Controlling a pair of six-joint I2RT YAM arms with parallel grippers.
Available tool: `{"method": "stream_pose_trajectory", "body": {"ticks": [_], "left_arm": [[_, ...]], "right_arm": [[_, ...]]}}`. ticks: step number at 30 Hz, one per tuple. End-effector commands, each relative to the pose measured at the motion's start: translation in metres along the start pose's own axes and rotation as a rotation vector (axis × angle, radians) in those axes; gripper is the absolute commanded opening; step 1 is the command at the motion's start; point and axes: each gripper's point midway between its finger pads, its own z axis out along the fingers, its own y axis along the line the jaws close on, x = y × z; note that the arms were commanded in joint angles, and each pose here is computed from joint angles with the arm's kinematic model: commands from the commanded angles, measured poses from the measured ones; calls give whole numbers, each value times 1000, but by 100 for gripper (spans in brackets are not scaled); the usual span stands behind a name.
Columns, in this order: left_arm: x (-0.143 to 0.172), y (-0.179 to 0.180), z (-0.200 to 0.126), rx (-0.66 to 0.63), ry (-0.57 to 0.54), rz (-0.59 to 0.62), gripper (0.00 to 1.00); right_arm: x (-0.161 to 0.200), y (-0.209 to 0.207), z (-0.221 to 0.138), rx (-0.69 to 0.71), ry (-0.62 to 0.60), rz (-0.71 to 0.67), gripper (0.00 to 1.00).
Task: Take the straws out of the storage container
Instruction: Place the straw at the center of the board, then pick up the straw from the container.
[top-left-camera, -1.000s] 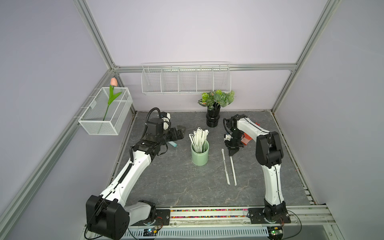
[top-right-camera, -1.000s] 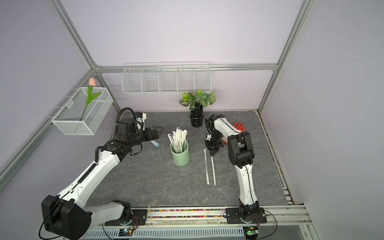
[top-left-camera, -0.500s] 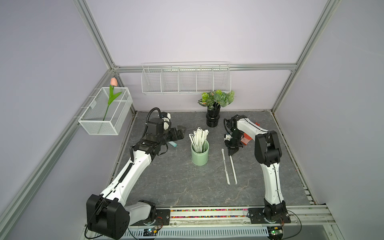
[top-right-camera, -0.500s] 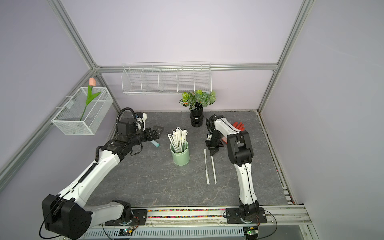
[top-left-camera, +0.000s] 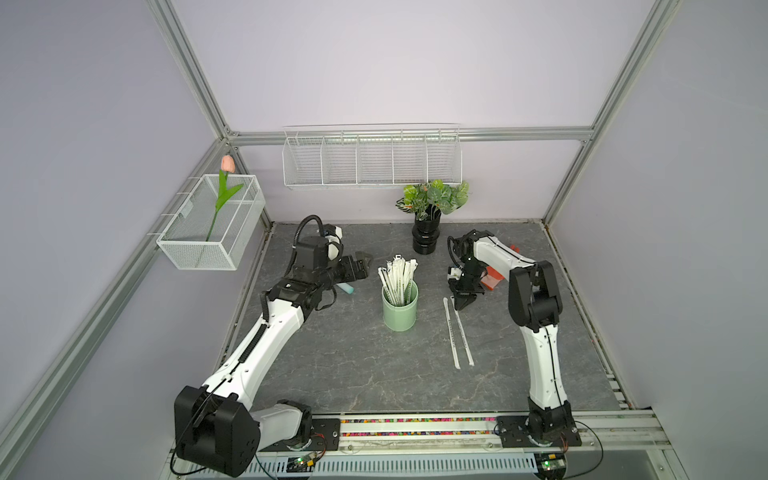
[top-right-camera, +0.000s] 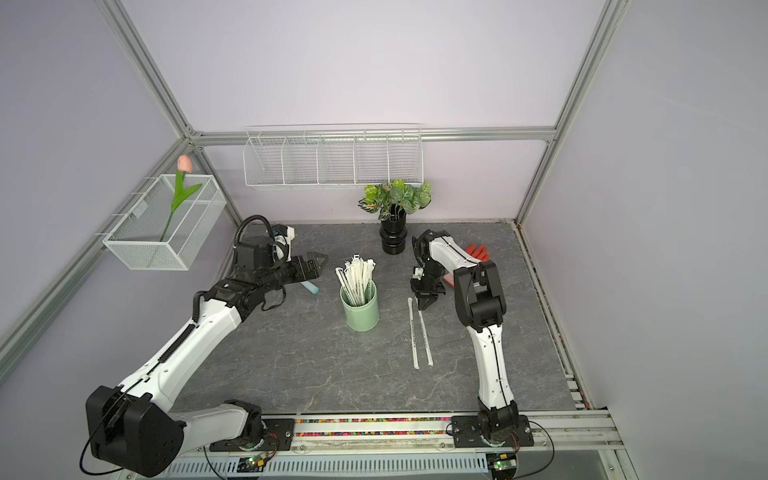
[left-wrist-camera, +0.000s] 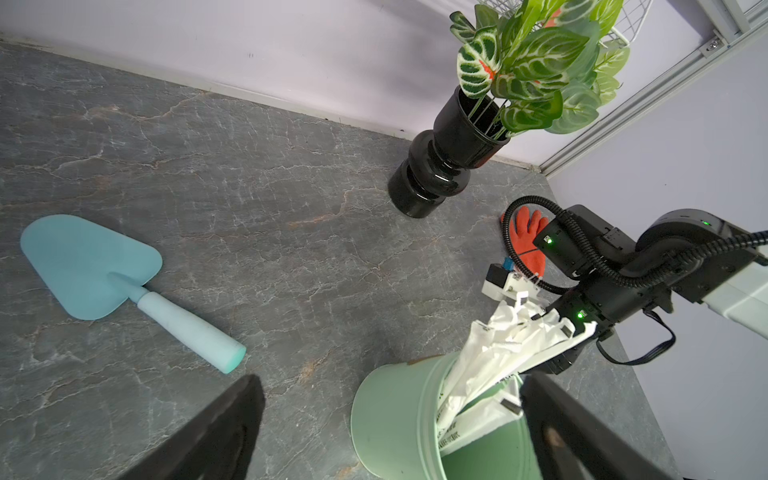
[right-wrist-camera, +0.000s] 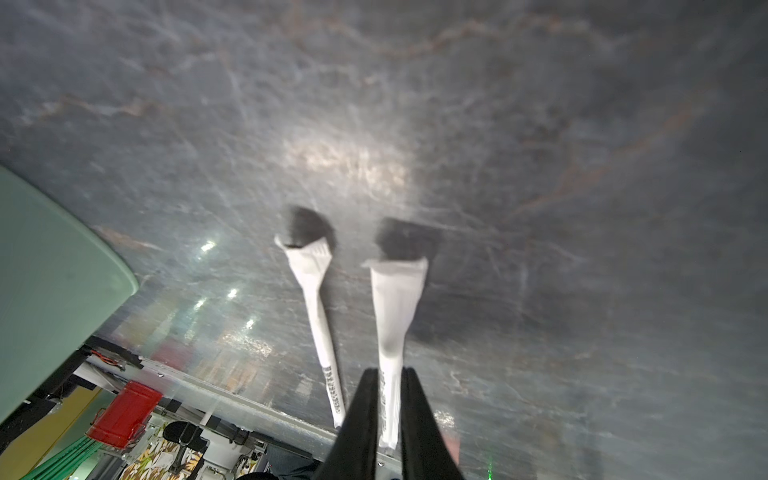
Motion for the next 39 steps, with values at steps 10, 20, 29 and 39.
{"method": "stream_pose_trajectory", "body": {"ticks": [10,20,29,39], "left_arm": [[3,-4,1,15,10,12,100],[3,-3,1,11,11,13,100],[1,-4,-2,8,-2,19,100],[1,-6,-3,11,-4,20,100]], "right_arm": [[4,8,-40,-7,-185,13,20],[33,57,-136,-8,-530,-140,25],[45,144,-159,-67,-801,-369,31],[33,172,-141,-55,-878,-479,33]]}}
